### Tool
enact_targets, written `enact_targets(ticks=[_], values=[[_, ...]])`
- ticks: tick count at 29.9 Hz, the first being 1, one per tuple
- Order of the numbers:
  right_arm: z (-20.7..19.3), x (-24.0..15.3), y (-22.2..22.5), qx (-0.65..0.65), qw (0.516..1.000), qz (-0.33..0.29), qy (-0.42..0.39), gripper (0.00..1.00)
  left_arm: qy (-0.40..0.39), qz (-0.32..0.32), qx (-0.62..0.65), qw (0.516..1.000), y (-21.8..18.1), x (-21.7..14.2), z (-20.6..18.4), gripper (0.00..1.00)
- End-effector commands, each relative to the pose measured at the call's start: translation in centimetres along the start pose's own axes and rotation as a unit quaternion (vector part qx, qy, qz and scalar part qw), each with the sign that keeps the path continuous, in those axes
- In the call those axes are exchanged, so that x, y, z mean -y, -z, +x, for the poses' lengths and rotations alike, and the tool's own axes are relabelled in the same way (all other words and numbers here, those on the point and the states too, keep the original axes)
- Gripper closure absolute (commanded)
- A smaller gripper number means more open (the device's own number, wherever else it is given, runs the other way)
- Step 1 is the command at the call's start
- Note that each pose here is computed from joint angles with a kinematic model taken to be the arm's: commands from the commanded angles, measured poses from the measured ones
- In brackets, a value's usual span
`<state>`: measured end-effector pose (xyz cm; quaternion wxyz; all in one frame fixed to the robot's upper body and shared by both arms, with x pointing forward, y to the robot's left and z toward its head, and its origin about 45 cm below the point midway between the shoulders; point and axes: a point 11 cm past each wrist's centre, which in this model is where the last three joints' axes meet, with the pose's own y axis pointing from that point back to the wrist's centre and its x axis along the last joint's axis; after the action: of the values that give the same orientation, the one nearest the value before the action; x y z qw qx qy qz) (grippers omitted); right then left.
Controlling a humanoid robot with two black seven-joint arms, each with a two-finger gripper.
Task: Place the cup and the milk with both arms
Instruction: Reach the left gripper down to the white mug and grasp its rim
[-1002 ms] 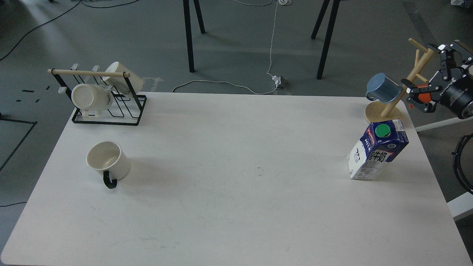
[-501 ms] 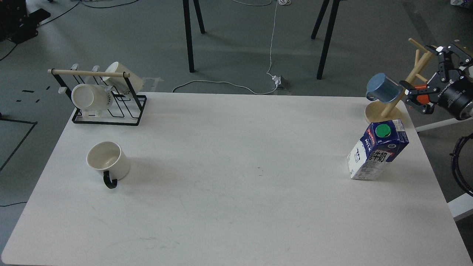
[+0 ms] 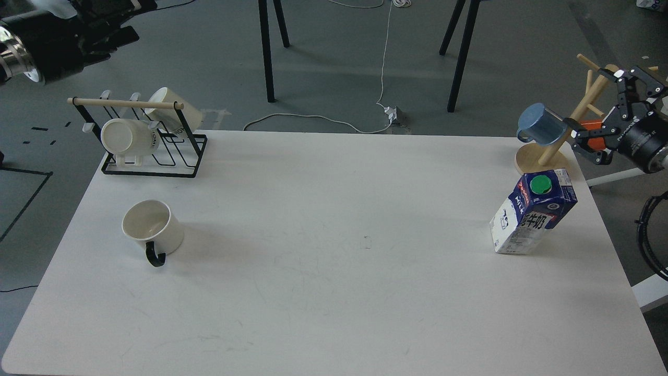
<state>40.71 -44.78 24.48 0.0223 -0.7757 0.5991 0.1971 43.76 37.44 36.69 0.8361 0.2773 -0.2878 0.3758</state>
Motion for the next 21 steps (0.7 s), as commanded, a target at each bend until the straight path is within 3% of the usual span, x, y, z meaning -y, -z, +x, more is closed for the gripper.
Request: enact_targets(ticks=[1,6,13,21], values=[[0.2,-0.2,-0.3,0.002,1.0,-0.002,-0.003,0.01,0.054,-0.021,0.084,0.995,-0.9,0.4,-2.0,0.0],[0.5,-0.5,-1.0,0.004,1.0,-0.009,-0.007,0.01,0.127,0.015,0.149,0.98,0.9,0.3,-5.9,0.0],[0.7,-0.7,-1.4,0.006,1.0,-0.013,-0.01,0.01,0.21,0.122,0.262,0.934,5.5,-3.2,-7.1,0.0],[0.7,-0.7,-1.6,0.008,1.0,-0.014,-0.009,0.01,0.266,0.178,0.289,0.902,8.6,-5.9,-8.4,0.0]])
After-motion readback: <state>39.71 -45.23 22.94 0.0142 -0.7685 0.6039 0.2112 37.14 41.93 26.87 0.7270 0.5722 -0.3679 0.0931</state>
